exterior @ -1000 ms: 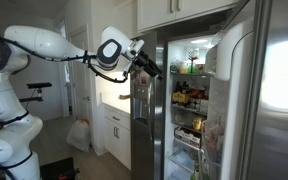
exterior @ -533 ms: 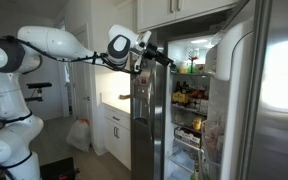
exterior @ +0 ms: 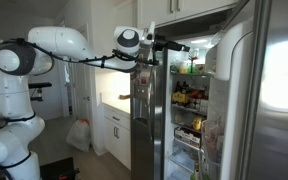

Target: Close the top compartment of the refrigerator door

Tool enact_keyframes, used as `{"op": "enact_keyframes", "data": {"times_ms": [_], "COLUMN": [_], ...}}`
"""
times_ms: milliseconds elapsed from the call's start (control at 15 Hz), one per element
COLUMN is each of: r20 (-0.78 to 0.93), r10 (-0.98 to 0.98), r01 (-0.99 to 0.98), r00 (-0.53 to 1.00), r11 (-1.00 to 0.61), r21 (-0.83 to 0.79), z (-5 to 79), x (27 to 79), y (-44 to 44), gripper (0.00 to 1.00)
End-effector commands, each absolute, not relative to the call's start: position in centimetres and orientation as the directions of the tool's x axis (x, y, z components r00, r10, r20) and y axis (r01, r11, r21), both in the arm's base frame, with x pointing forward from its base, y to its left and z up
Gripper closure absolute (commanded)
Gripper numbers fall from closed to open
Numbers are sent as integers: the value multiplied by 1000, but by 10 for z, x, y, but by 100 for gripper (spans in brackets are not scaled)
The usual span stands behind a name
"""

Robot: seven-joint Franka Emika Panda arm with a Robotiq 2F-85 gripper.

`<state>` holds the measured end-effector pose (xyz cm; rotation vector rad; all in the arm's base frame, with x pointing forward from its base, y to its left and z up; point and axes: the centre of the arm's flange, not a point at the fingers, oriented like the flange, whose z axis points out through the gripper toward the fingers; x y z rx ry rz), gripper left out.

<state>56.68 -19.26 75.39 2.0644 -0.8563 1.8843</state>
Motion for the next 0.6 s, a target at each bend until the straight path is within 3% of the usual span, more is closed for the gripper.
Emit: {"op": "enact_keyframes", "data": {"times_ms": [0, 533], "r20": [967, 956], "r10": [-221, -136], "r01": [-547, -549], "r00": [-128, -259], "r11": [-797, -794], "r21": [-255, -261], "z": [763, 773], "x": [590, 624], "y": [-196, -214], "gripper": [0, 0]}}
